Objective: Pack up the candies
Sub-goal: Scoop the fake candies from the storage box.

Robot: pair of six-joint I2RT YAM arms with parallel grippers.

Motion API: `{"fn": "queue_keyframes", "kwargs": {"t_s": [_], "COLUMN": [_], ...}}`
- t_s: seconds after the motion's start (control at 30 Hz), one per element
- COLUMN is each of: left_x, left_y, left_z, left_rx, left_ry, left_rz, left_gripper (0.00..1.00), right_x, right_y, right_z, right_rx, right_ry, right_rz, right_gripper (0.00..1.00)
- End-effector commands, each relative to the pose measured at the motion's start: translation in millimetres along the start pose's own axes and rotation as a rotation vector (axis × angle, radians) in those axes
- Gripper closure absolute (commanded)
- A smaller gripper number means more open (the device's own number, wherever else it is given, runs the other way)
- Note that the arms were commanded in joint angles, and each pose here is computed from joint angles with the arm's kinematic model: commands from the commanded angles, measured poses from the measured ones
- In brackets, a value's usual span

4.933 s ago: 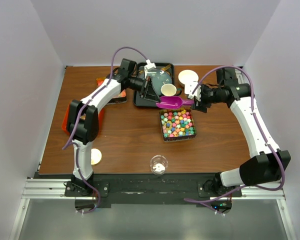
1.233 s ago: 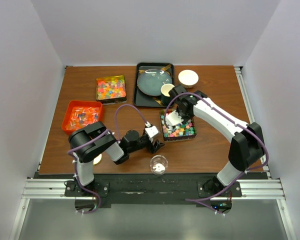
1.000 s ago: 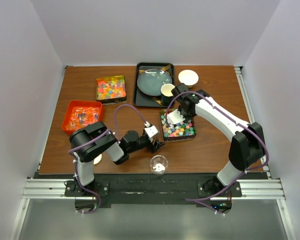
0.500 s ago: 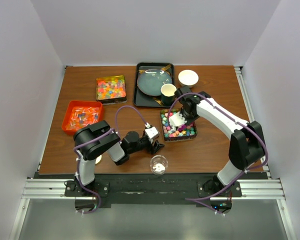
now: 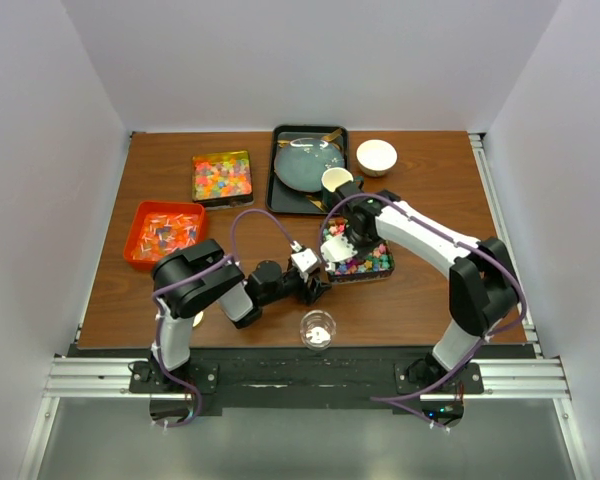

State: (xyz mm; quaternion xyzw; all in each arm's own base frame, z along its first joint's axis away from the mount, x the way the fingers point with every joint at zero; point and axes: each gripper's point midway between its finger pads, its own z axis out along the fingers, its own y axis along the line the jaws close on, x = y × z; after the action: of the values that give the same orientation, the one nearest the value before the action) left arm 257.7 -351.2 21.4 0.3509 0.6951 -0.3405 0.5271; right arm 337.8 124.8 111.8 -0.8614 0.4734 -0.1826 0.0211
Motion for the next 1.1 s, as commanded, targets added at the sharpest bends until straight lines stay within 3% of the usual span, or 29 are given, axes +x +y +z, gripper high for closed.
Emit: {"fn": "queue_keyframes", "kwargs": {"t_s": [0.0, 0.27, 0.73, 1.07], "left_x": [-26.1, -29.8, -39.2, -38.2], "left_y": [4.5, 10.0, 28.6, 23.8], "left_z": [11.3, 19.6, 4.5, -16.7], "left_rx": [-0.024, -0.036, -0.041, 0.025], "left_ry": [-0.106, -0.116, -0.044, 0.070], "left_rz": [0.019, 0.010, 0.095, 0.135], "left_gripper": [0.38, 0.39, 0.33, 0.30], "right_x": [-20.5, -54.0, -54.7, -55.0], "right_y": [14.2, 15.5, 10.3, 8.1], "right_z": [17.5, 26.0, 39.6, 45.1], "right_rx": [-0.057, -0.150, -0.121, -0.072], "right_ry": [-0.073, -0.265, -0.490, -0.547], "right_rz": [0.061, 0.289, 0.540, 0.565], "right_gripper": [1.00, 1.00, 1.00, 1.00]}}
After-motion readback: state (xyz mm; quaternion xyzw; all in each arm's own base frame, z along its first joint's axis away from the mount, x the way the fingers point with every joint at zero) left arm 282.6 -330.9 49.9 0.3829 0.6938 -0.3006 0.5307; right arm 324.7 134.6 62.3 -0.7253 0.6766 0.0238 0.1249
